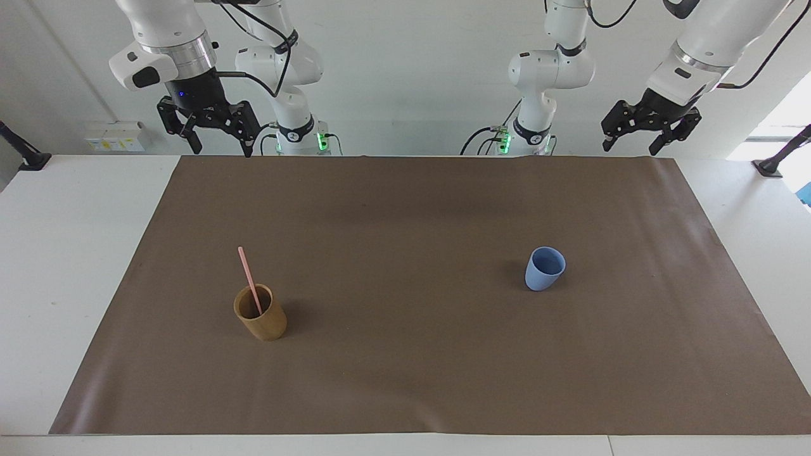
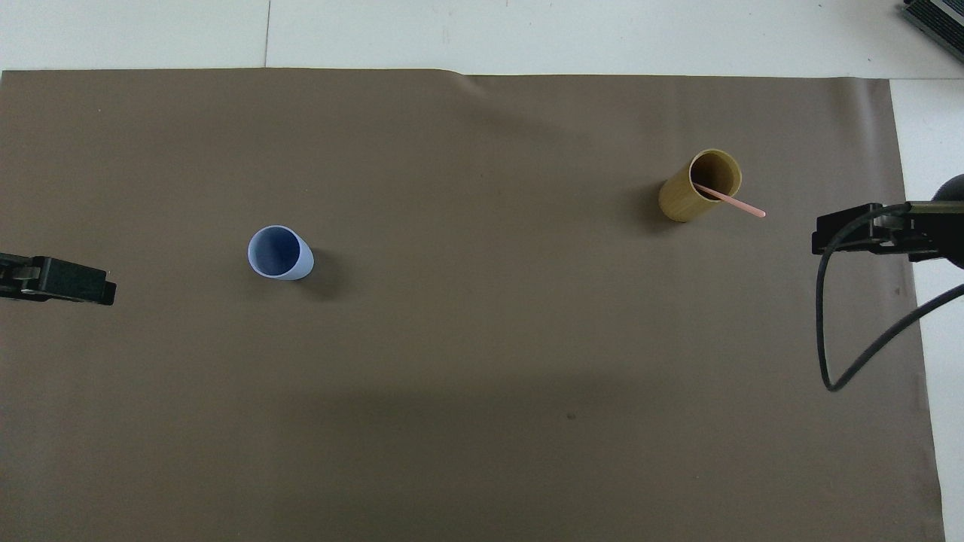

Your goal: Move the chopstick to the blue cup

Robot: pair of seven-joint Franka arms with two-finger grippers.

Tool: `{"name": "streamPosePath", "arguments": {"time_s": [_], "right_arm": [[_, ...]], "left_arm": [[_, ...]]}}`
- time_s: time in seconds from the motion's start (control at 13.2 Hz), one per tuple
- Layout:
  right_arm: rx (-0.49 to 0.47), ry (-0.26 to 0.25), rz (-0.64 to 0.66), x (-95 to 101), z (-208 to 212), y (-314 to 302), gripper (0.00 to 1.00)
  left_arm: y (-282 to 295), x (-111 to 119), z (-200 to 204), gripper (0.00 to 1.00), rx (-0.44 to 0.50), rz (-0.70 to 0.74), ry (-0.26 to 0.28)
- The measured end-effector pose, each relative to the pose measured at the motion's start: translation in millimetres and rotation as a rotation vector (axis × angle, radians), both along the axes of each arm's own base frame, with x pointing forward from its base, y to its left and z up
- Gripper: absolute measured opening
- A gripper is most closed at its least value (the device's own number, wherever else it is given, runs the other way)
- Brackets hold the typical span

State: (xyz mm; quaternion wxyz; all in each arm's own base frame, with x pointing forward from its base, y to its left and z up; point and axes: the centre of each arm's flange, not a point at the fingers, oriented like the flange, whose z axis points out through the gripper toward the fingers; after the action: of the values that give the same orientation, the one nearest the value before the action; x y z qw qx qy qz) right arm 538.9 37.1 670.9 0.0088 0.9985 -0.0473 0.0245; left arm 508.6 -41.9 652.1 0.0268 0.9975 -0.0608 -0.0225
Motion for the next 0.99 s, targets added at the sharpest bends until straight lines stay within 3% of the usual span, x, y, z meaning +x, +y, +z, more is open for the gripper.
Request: {"name": "streamPosePath", "arguments": {"time_s": [0.99], "right_arm": [[0.0, 0.0, 0.0, 0.0, 0.0, 0.0, 1.0]], "left_arm": [[-0.6, -0.2, -0.1, 1.0, 0.0, -0.011, 0.001]]}}
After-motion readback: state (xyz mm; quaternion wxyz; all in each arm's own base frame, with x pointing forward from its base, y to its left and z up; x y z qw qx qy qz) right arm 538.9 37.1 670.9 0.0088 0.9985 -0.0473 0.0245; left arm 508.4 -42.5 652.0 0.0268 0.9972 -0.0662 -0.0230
